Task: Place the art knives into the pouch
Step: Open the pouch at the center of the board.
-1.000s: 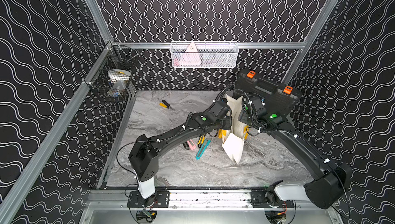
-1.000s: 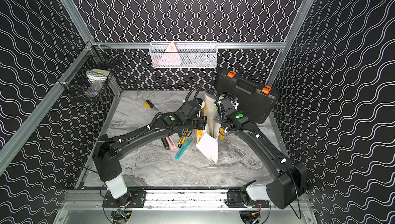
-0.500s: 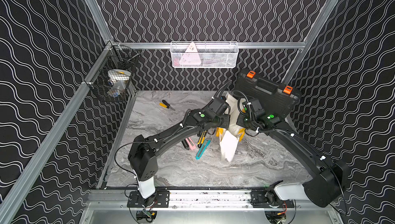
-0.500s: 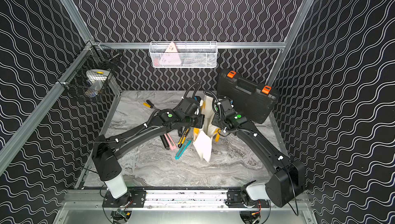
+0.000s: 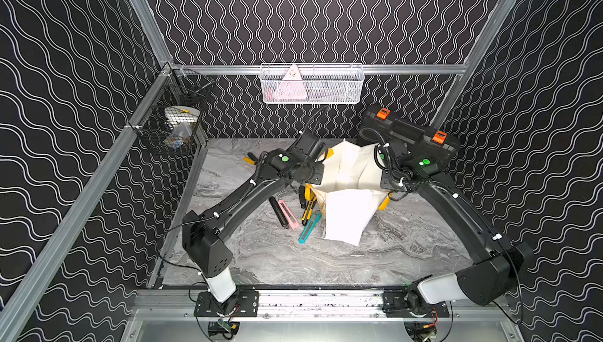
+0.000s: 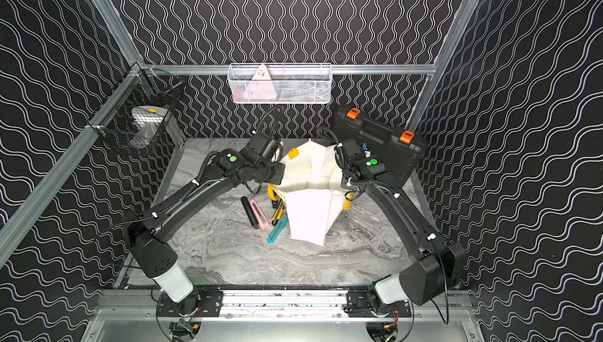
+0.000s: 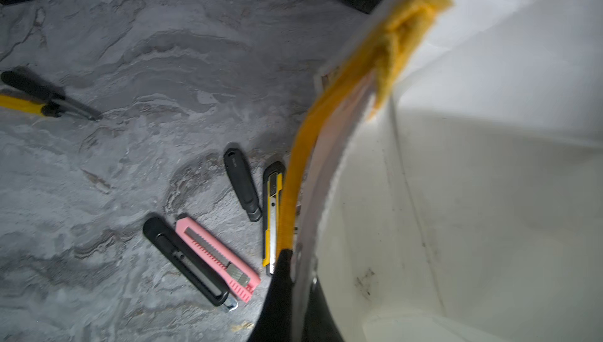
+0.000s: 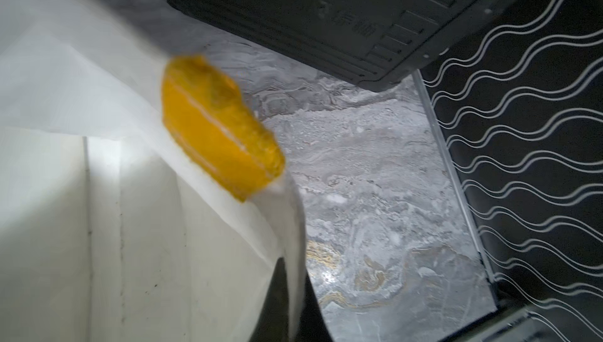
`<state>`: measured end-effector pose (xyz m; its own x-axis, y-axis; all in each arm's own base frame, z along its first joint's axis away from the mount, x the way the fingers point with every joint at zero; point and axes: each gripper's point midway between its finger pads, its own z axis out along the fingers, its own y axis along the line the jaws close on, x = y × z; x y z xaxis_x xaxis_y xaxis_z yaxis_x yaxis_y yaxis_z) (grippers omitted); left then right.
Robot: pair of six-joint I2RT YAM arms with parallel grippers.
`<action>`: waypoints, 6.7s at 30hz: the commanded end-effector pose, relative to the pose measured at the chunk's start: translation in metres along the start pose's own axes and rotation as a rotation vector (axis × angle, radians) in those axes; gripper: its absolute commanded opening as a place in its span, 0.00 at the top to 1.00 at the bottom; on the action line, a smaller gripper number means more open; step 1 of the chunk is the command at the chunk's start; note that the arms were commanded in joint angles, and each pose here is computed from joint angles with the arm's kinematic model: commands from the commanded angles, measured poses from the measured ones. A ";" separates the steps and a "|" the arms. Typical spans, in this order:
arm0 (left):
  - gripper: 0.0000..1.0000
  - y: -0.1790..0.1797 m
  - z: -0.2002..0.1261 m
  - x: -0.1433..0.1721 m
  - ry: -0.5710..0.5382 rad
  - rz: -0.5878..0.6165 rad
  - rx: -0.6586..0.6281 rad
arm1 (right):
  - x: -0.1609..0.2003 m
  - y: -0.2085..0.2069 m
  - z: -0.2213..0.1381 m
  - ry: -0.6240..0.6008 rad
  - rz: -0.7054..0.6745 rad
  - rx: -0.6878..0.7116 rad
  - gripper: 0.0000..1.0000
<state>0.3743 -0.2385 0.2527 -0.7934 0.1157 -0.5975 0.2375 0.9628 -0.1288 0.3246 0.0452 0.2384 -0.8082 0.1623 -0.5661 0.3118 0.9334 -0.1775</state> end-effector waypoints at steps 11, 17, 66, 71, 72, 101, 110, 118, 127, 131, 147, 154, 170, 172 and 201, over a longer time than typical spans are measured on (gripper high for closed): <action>1.00 -0.078 0.050 0.036 0.041 0.070 0.146 | 0.024 -0.039 0.031 0.095 -0.039 0.147 1.00; 1.00 -0.113 0.061 0.037 -0.002 0.094 0.189 | 0.023 -0.031 0.031 0.110 -0.012 0.072 0.90; 1.00 -0.045 0.052 0.000 -0.092 -0.107 0.142 | 0.164 0.131 0.122 0.516 -0.153 -0.324 0.38; 1.00 0.005 0.040 -0.010 -0.122 -0.179 0.110 | 0.157 0.125 0.126 0.523 -0.189 -0.280 0.38; 1.00 0.012 0.037 -0.012 -0.123 -0.182 0.095 | 0.156 0.125 0.126 0.522 -0.192 -0.279 0.37; 1.00 -0.005 0.050 0.022 -0.067 -0.184 0.125 | 0.106 0.148 0.079 0.419 -0.230 -0.489 0.24; 1.00 -0.026 0.050 0.020 -0.074 -0.182 0.130 | 0.092 0.195 0.040 0.342 -0.315 -0.537 0.21; 1.00 -0.028 0.042 0.017 -0.084 -0.172 0.126 | 0.019 0.170 -0.022 0.107 -0.199 -0.540 0.21; 1.00 -0.027 0.030 0.014 -0.102 -0.154 0.099 | -0.017 0.079 -0.027 0.009 0.023 -0.403 0.22; 1.00 -0.027 0.026 0.014 -0.105 -0.148 0.091 | -0.019 0.053 -0.020 0.008 0.084 -0.375 0.22; 1.00 -0.027 0.035 0.020 -0.085 -0.145 0.064 | -0.018 0.017 -0.036 -0.037 0.130 -0.296 0.23; 1.00 -0.027 0.043 0.024 -0.072 -0.152 0.061 | -0.024 0.009 -0.051 -0.065 0.135 -0.303 0.24; 1.00 -0.022 0.035 0.023 -0.087 -0.150 0.043 | -0.004 0.021 0.014 0.032 0.169 -0.259 0.48; 1.00 -0.020 0.033 0.024 -0.088 -0.151 0.036 | -0.006 0.019 0.015 0.033 0.181 -0.265 0.66; 0.49 -0.018 0.012 0.014 -0.191 -0.210 0.084 | 0.021 0.058 0.006 0.080 0.028 -0.655 1.00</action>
<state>0.3598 -0.2534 0.2226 -0.7400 -0.1190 -0.6620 0.1191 0.9455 -0.3031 0.3303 0.0880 0.2109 -0.8348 0.2268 -0.5017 0.0511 0.9392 0.3395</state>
